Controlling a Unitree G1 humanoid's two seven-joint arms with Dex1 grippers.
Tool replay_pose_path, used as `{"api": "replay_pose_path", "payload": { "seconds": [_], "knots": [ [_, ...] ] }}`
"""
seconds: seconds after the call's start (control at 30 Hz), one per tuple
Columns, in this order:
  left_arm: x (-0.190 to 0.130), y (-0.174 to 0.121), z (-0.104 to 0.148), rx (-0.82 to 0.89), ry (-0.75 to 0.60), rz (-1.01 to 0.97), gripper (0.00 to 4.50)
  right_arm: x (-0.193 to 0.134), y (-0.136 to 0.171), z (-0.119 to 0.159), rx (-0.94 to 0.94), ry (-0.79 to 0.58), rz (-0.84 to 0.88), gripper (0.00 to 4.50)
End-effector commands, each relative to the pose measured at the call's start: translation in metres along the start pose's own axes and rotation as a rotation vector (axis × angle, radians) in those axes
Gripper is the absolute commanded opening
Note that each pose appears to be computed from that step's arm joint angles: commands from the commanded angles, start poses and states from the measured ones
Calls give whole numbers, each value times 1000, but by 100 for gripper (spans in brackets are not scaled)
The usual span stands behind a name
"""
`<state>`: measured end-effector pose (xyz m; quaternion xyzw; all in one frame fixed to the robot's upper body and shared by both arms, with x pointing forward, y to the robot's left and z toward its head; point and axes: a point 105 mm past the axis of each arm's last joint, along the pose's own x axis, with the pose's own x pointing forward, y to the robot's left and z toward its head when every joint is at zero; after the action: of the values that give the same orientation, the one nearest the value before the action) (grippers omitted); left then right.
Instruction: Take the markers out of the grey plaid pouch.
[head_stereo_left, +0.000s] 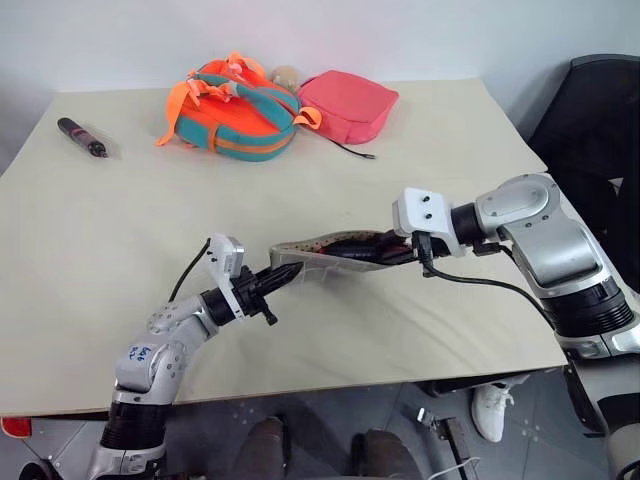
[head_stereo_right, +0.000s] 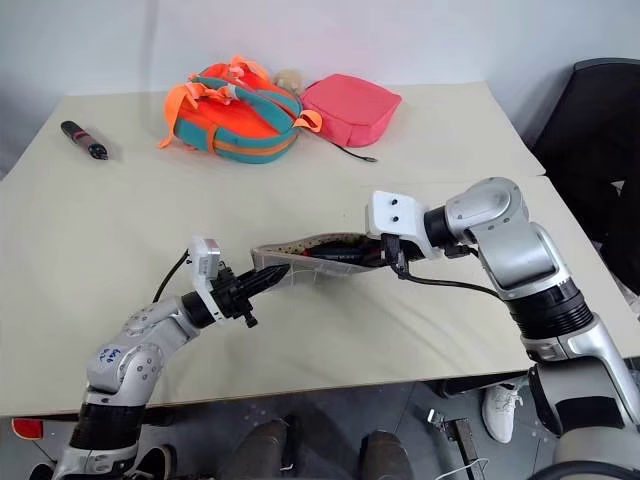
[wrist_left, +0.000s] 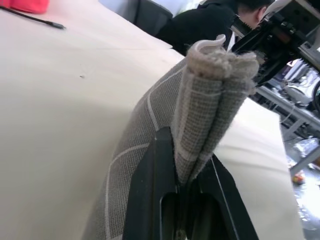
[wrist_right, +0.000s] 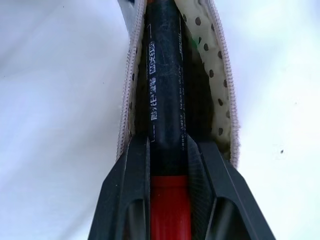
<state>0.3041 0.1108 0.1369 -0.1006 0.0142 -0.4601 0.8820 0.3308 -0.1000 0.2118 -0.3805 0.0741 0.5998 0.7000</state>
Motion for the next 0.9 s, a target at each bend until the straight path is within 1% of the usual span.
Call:
{"api": "replay_pose_path", "payload": {
  "seconds": [0.03,0.17,0.3,0.37,0.43,0.47,0.5,0.53,0.6,0.63,0.67,0.7,0.73,0.8,0.9],
  "knots": [
    [2,-6,2,36,-8,-14,0,-23,-18,24,-54,-79,-100,62],
    [2,-7,2,26,-19,-12,0,-39,-25,32,-6,-139,-140,62],
    [1,-6,2,32,-21,-6,0,-45,-26,35,36,-189,-161,62],
    [0,-5,5,40,-26,-4,0,-50,-33,36,40,-202,-215,62],
    [-1,-3,7,39,-29,4,0,-59,-43,30,55,-192,-284,62],
    [-4,-2,9,49,-30,4,0,-66,-50,19,69,-171,-339,62],
    [-7,-1,12,59,-31,7,0,-76,-61,-4,61,-84,-436,62],
    [-11,1,14,77,-24,6,0,-85,-65,-28,62,-5,-488,62],
    [-15,2,15,81,-18,4,0,-96,-72,-61,106,68,-597,62],
    [-15,1,14,75,-13,-1,0,-95,-69,-75,98,120,-601,62],
    [-15,0,13,69,-11,-6,0,-91,-66,-85,110,127,-598,62],
    [-14,-3,12,63,-11,-12,0,-85,-62,-99,105,176,-598,62],
    [-13,-4,11,58,-13,-17,0,-78,-57,-110,115,194,-590,62],
    [-11,-6,11,52,-17,-23,0,-71,-51,-121,135,205,-588,62],
    [-10,-8,11,51,-19,-26,0,-58,-48,-120,247,93,-592,62]
  ]
}}
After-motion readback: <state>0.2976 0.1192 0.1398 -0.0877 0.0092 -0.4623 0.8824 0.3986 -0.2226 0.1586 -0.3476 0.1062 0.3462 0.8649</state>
